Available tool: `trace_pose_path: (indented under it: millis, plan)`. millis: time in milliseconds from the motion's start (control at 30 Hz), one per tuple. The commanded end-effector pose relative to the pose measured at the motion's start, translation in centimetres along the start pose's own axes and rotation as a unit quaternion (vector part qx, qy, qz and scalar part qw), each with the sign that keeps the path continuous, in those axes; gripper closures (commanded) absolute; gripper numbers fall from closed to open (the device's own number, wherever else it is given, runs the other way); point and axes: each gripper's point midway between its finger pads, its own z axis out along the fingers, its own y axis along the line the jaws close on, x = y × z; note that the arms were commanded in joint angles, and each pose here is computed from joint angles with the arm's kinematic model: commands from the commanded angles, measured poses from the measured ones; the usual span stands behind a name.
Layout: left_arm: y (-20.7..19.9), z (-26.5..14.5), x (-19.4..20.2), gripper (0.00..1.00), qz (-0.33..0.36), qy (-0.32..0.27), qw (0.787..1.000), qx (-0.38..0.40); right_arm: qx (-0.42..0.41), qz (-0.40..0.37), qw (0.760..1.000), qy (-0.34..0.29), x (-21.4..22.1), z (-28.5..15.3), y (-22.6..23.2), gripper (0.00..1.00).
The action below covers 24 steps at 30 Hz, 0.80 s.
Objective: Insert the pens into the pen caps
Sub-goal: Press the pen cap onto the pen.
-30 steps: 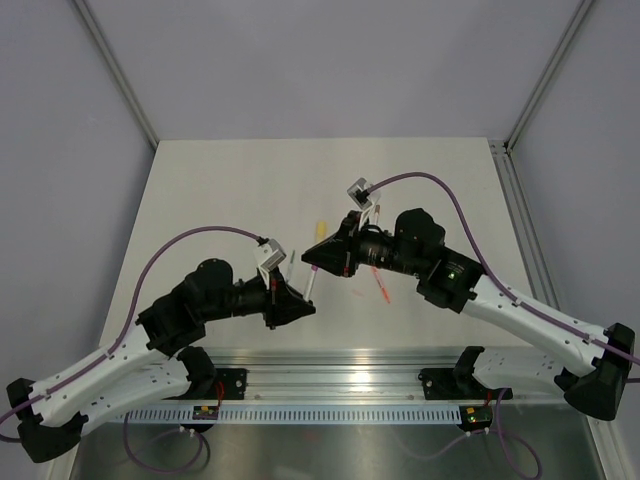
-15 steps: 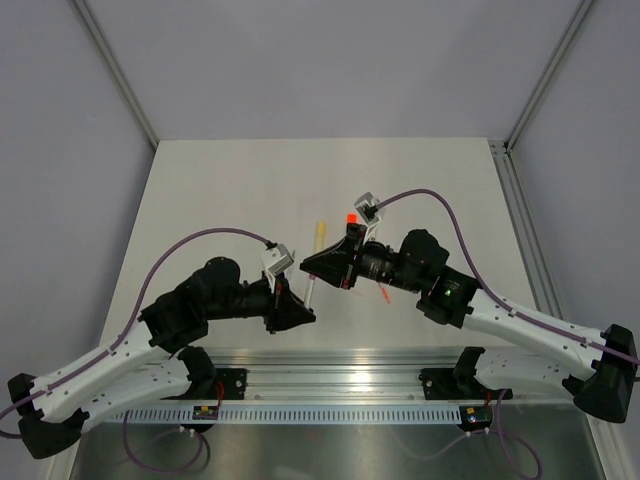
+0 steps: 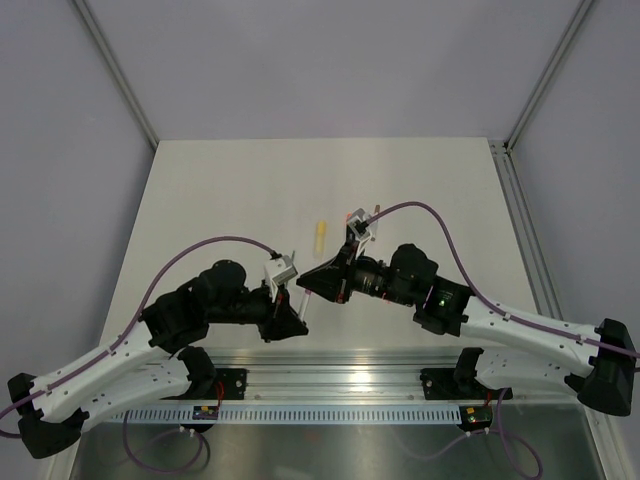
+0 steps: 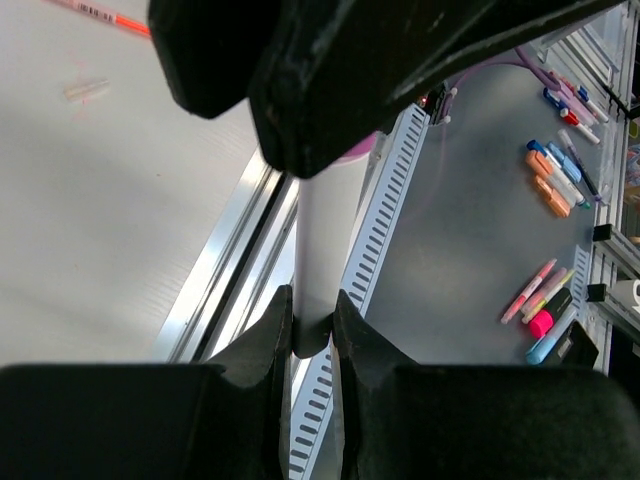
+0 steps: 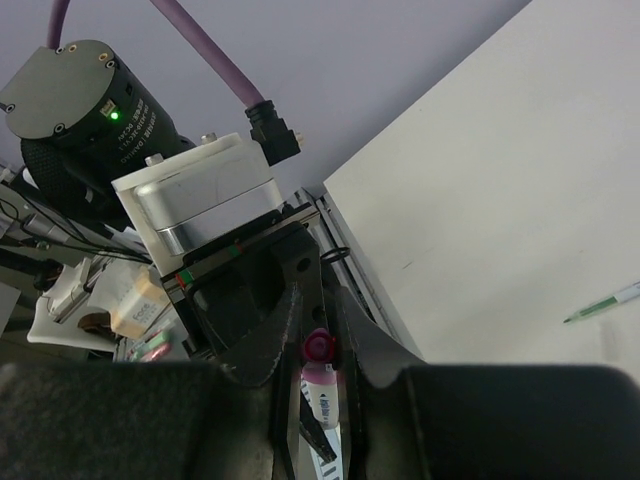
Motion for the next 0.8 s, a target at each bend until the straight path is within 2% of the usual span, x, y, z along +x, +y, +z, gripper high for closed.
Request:
trace_pose_path:
  millis: [0,467,767]
  plan:
    - [-4.3,-4.7,-15.7,1.00,0.093,-0.287,0.953,0.013,0.031,0.072,0.956,0.282,15.7,-5.0,-1.3,1.00]
    - [-4.1,-4.8,-16.5,1.00,0.094,-0.295,0.951,0.017,0.034,0.109,0.957,0.267,21.1,-4.1,-1.1,1.00]
    - [-3.3,-4.8,-16.6,1.00,0.090,-0.292,0.952,0.009,0.075,0.108,0.940,0.315,24.3,-5.9,-2.0,1.00]
